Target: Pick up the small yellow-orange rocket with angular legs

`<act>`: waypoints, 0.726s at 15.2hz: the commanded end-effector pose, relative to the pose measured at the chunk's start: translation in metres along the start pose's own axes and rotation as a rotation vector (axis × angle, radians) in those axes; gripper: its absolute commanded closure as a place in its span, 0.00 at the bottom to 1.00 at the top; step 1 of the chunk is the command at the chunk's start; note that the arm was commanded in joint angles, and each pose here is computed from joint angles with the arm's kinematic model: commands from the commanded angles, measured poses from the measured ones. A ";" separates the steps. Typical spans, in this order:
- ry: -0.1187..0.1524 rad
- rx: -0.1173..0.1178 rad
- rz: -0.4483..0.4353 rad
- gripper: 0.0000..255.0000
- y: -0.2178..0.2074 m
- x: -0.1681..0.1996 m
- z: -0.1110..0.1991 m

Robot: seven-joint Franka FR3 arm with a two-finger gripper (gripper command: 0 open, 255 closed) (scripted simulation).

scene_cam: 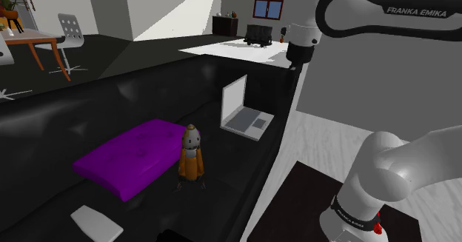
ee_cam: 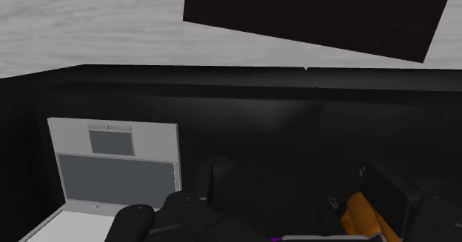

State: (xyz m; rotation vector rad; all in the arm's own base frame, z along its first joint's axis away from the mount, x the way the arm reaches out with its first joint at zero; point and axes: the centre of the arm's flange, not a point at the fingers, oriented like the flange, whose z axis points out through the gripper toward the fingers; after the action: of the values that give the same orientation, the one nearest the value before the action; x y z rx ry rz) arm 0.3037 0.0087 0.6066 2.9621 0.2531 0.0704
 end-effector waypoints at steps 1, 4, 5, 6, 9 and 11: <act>0.000 0.000 0.000 0.00 0.000 0.000 0.000; 0.064 0.002 0.002 0.00 -0.022 0.016 0.019; 0.085 0.002 0.003 0.00 -0.030 0.022 0.026; 0.107 0.003 0.003 0.00 -0.037 0.028 0.032; 0.171 0.005 0.005 0.00 -0.060 0.046 0.049; 0.213 0.006 0.007 0.00 -0.075 0.059 0.060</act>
State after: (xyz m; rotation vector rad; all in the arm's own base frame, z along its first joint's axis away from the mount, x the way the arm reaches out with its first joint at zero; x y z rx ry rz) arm 0.3492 0.0749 0.5419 2.9623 0.2697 0.3470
